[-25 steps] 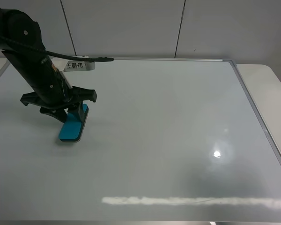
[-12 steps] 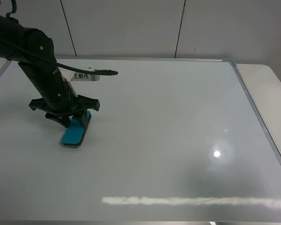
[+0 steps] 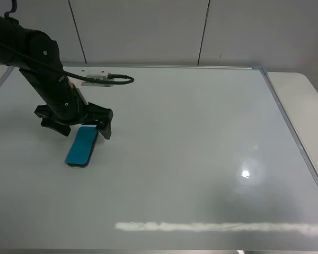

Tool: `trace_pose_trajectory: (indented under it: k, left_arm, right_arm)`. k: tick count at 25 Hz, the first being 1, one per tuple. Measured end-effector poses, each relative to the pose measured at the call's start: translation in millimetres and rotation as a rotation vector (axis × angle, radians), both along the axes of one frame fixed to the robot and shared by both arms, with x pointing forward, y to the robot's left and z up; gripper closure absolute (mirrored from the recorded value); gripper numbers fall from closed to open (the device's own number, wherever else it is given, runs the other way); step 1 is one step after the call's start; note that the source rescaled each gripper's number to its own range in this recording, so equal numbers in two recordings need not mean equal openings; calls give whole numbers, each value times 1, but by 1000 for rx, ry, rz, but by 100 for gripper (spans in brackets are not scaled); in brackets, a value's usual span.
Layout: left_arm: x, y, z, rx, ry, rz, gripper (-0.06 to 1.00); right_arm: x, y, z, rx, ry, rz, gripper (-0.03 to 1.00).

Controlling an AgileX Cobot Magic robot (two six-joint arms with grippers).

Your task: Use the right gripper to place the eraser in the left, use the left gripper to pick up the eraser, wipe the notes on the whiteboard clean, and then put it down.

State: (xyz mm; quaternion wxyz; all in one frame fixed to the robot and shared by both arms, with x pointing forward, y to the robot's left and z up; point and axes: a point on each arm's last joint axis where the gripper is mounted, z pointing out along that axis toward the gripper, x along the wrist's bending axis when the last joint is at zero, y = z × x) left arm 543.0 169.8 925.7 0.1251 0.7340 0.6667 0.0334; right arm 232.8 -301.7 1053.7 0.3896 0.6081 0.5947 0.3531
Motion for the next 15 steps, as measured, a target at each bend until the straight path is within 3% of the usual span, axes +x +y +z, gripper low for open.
trace_pose_trajectory:
  k: [2, 3, 9, 12, 13, 15]
  left_arm:
    - [0, 2, 11, 13, -52, -39, -5]
    - [0, 8, 30, 9, -114, -51, -5]
    - [-6, 34, 83, -21, -272, -8, -5]
    - [-16, 62, 115, -22, -372, 38, -5]
    - [-30, 85, 130, -10, -428, 78, -5]
    - [-48, 105, 138, 11, -470, 110, -5]
  right_arm:
    - [0, 0, 0, 0, 0, 0, -3]
    - [0, 0, 0, 0, 0, 0, -3]
    - [0, 0, 0, 0, 0, 0, -3]
    - [0, 0, 0, 0, 0, 0, -3]
    - [0, 0, 0, 0, 0, 0, -3]
    - [0, 0, 0, 0, 0, 0, -3]
